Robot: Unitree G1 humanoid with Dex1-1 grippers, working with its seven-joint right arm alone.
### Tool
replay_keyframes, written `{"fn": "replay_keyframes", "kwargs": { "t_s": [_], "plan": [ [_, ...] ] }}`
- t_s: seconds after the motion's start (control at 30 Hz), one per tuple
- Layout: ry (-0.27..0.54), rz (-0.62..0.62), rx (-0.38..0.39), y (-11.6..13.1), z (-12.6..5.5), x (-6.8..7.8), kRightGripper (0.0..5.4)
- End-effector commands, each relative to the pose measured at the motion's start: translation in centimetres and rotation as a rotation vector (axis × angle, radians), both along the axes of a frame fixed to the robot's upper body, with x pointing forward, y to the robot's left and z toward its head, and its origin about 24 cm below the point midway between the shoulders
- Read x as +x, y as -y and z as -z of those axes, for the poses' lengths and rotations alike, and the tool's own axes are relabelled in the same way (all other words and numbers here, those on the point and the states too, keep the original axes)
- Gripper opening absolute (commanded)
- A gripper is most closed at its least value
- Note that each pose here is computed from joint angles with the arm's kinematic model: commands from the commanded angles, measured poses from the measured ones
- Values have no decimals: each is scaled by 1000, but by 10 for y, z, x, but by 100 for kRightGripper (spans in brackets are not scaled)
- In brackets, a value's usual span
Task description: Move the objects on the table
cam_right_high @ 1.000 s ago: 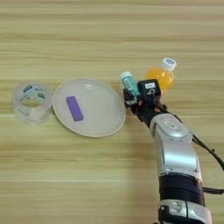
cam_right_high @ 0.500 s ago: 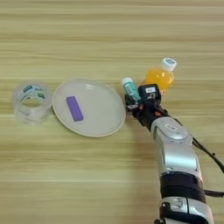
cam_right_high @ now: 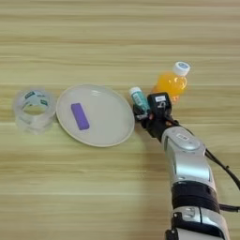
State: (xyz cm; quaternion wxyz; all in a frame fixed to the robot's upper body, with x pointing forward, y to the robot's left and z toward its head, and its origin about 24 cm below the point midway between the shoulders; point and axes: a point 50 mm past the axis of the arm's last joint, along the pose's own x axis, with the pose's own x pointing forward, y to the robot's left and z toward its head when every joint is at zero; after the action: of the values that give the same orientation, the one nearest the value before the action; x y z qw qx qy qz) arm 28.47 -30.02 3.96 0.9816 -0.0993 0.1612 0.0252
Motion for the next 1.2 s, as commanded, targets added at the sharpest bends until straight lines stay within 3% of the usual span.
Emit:
{"fn": "replay_keyframes", "kwargs": {
  "t_s": [0.03, 0.33, 0.77, 1.2],
  "plan": [
    [154, -1, -74, 10, -45, 18, 169],
    [138, -1, -69, 12, -41, 20, 169],
    [118, -77, -62, -8, -32, 22, 169],
    [65, -48, -45, -1, -20, 25, 169]
  ]
}}
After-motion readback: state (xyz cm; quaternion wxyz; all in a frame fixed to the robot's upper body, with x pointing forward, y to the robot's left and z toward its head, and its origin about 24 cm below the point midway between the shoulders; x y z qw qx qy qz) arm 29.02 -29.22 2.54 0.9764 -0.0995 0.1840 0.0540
